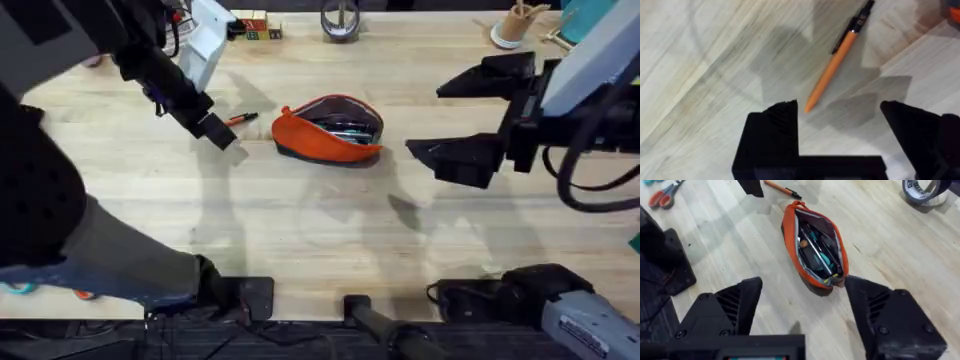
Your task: Unzip the bag, pick up the pens from the table one at a time and place them inside, then zip the bag closed.
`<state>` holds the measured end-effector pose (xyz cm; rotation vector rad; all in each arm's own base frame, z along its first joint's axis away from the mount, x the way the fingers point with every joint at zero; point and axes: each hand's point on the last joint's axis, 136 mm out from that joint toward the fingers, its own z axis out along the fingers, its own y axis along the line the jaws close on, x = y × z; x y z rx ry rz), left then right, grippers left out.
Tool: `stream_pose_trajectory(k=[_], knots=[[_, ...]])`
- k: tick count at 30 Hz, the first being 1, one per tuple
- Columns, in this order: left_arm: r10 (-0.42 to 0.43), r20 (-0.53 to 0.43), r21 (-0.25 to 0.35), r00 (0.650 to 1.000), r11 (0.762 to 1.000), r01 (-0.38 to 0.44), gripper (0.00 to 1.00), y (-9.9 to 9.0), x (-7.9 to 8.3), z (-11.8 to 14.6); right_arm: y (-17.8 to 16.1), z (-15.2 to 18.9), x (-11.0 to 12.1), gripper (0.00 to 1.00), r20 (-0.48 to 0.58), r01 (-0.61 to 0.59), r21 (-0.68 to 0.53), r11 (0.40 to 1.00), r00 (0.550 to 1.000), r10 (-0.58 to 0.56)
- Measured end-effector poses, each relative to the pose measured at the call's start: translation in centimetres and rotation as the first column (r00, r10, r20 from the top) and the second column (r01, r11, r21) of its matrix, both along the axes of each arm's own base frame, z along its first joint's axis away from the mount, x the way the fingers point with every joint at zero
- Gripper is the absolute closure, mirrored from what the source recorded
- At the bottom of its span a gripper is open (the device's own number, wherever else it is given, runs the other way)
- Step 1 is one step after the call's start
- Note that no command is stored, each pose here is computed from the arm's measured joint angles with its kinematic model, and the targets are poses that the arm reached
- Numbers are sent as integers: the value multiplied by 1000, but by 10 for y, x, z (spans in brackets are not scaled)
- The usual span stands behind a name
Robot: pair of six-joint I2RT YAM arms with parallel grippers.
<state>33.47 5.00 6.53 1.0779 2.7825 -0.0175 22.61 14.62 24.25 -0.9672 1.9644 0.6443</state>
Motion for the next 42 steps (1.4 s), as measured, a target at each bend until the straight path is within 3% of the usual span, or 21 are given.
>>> stream_pose_trajectory(k=[7,13,17,21,26,29,31,32,42], knots=[[-1,-20,-30,1000,1000,0,8,-1,9,-25,0,0,0,3,0,0,0,1000,1000,0],[-5,-14,-40,1000,999,5,24,-2,13,-29,0,0,0,4,0,0,0,1000,1000,0],[-7,3,-47,1000,999,7,152,-3,17,-29,0,0,0,4,0,0,0,1000,1000,0],[-7,13,-49,1000,999,8,380,-3,19,-28,0,0,0,4,0,0,0,1000,1000,0],[-7,15,-50,1000,999,8,481,-3,19,-28,0,0,0,4,0,0,0,1000,1000,0],[-8,15,-55,1000,998,9,655,-4,20,-28,0,0,0,4,0,0,0,1000,1000,0],[-10,16,-63,1000,998,11,873,-6,20,-29,0,0,0,4,0,0,0,1000,1000,0],[-13,16,-64,1000,998,14,932,-6,20,-28,0,0,0,4,0,0,0,1000,1000,0],[-9,17,-68,1000,998,10,961,-7,20,-28,0,0,0,4,0,0,0,1000,1000,0]])
